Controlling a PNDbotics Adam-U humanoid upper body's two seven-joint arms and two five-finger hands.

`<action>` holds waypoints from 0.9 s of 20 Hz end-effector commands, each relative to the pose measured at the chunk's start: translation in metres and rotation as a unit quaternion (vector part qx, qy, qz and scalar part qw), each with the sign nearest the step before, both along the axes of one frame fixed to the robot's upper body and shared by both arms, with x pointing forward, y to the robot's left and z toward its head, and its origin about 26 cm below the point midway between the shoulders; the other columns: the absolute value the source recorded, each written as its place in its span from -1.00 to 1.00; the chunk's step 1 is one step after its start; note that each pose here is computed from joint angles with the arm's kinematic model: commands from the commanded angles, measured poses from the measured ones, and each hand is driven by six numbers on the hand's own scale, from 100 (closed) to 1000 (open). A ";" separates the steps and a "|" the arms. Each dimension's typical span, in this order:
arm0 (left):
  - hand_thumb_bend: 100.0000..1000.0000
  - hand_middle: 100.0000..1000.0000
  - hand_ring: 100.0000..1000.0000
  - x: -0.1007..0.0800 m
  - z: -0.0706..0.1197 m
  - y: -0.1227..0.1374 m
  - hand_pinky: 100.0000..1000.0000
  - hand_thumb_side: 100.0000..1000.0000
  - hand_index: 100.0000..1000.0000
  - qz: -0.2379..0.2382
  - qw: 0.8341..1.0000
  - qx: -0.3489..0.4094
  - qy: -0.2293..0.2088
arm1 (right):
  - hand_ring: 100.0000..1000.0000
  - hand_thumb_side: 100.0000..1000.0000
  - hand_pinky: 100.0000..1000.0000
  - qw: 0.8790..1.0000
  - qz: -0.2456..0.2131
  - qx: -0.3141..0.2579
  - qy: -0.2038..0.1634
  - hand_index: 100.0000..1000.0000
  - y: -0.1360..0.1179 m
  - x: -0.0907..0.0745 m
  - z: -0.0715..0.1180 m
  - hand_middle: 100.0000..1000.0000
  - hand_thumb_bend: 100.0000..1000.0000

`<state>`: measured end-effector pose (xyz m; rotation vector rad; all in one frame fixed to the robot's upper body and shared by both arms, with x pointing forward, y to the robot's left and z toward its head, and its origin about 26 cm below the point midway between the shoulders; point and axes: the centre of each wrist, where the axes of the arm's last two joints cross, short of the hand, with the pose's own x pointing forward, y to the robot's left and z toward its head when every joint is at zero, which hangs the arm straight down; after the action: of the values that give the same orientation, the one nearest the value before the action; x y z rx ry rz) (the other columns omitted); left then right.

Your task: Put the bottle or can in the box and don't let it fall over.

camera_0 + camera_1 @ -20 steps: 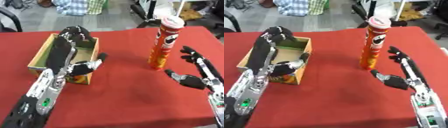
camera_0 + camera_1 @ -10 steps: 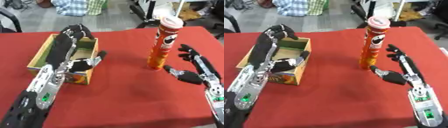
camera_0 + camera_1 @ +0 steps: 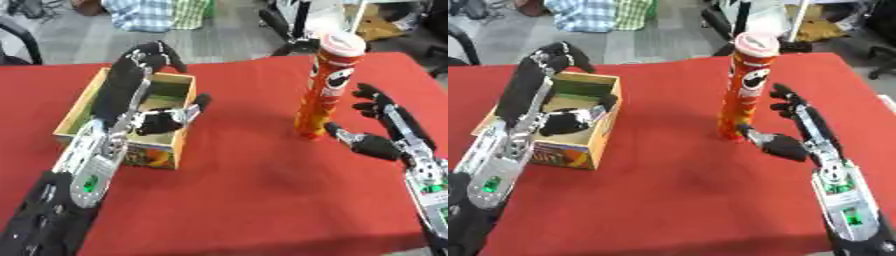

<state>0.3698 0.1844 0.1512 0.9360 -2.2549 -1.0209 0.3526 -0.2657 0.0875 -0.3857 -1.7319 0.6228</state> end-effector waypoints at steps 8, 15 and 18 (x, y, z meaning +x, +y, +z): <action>-0.24 0.09 0.14 0.016 0.012 0.008 0.49 0.05 0.12 0.012 1.000 0.020 -0.005 | 0.66 -0.46 0.74 1.000 -0.010 0.011 0.007 0.95 -0.005 0.014 0.004 0.74 -0.08; -0.25 0.09 0.13 0.026 0.011 0.009 0.49 0.05 0.12 0.015 0.999 0.031 0.001 | 0.66 -0.46 0.74 0.999 -0.010 0.023 0.022 0.95 -0.005 0.022 -0.001 0.74 -0.08; -0.26 0.09 0.13 0.030 0.009 0.010 0.49 0.06 0.12 0.017 0.999 0.030 0.008 | 0.66 -0.46 0.74 0.999 -0.013 0.025 0.025 0.95 -0.005 0.025 -0.003 0.74 -0.08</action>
<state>0.3961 0.1896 0.1485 0.9504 -2.1807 -1.0803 0.3739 -0.2687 0.0755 -0.3432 -1.6670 0.5741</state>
